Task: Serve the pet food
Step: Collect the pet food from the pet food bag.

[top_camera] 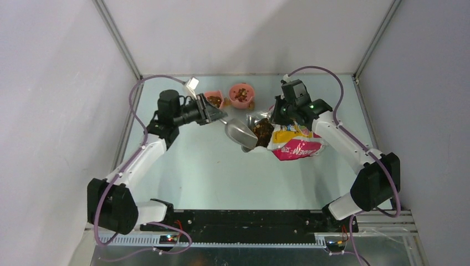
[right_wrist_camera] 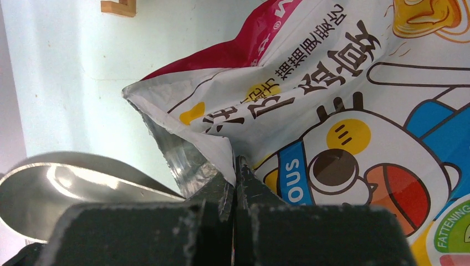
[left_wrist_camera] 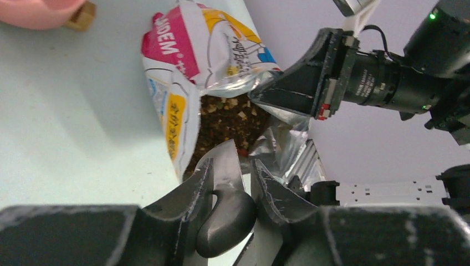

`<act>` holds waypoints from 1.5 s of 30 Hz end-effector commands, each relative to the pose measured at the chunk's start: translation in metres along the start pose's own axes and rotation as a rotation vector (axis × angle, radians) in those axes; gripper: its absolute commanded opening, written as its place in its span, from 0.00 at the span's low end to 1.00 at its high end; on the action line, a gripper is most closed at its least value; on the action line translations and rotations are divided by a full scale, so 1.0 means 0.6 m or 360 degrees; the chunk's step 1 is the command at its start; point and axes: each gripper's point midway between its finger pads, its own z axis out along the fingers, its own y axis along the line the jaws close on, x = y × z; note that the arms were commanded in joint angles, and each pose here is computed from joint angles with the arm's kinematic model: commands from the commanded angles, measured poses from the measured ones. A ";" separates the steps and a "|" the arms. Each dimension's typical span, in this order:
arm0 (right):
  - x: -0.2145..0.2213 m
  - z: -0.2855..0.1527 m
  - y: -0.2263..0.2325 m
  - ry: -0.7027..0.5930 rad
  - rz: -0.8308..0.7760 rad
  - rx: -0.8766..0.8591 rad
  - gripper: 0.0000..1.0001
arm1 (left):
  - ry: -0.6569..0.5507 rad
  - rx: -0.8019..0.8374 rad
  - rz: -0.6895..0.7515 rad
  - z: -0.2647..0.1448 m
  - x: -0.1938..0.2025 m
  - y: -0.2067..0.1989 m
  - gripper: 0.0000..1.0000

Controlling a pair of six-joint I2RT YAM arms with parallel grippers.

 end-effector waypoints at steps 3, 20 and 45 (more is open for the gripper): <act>-0.037 -0.013 0.012 -0.0128 -0.0028 0.0036 0.00 | -0.0174 0.0193 0.0107 0.030 -0.023 -0.066 0.00; 0.015 0.004 -0.012 0.0002 -0.0141 0.0137 0.00 | -0.0577 -0.0084 0.0366 0.106 -0.016 0.021 0.00; 0.032 0.010 -0.021 0.0077 -0.0011 0.0064 0.00 | -0.0385 0.0270 0.0185 0.162 0.063 -0.037 0.00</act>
